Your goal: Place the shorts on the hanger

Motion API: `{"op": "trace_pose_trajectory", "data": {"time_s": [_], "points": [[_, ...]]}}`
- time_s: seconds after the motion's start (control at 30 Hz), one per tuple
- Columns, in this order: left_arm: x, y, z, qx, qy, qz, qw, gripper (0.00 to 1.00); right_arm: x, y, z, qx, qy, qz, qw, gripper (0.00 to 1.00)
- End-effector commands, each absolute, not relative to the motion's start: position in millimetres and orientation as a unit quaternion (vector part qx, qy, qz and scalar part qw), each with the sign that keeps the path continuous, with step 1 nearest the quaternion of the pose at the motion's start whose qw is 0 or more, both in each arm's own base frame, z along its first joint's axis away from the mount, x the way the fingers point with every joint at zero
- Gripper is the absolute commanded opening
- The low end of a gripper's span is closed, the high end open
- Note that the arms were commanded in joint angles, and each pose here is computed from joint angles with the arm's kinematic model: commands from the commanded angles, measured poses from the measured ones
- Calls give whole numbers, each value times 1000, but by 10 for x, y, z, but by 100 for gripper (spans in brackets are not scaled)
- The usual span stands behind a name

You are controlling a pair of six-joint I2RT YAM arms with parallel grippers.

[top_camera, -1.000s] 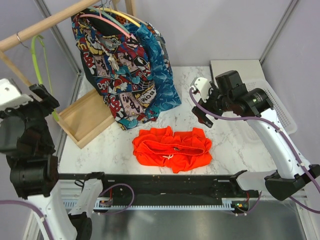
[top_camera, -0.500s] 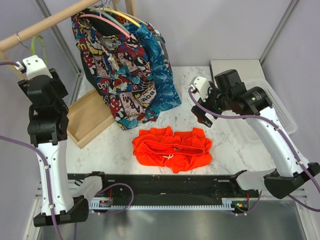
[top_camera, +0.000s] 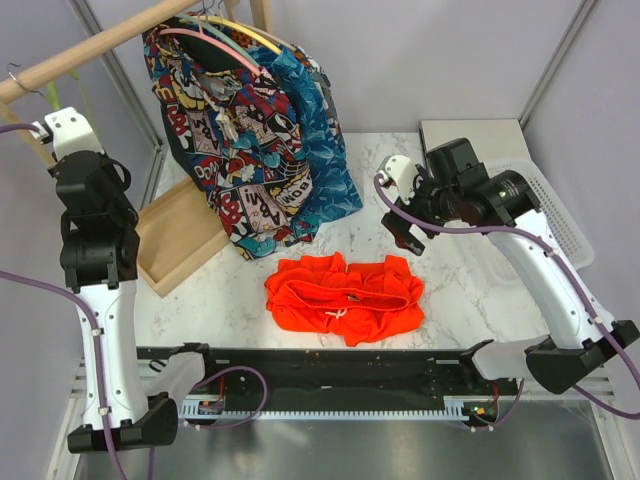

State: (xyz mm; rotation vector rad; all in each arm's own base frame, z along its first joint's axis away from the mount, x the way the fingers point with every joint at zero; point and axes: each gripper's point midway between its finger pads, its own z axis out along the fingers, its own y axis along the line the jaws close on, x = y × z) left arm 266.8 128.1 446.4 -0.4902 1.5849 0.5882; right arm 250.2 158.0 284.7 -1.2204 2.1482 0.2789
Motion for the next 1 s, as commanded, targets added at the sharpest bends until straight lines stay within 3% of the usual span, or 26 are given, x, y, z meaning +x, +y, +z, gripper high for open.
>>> {"op": "trace_pose_trajectory", "data": {"time_s": [0.0,0.2,0.53,0.8,0.97], "points": [[2500,1227,5160,-201,618,251,718,2,2543,1592,2929,-465,814,106,333,98],[2402,1157,5325,-190,615,242,726,2,2558,1608,2944,-464,814,108,334,98],[2221,1033,5057,-169,627,221,727,2,2545,1614,2936,-465,813,110,332,98],[1937,969,4637,-152,667,219,695,2,2549,1625,2982,-460,812,113,341,98],[1681,947,4144,-156,723,218,636,2,2621,1688,3154,-447,806,120,370,98]]}}
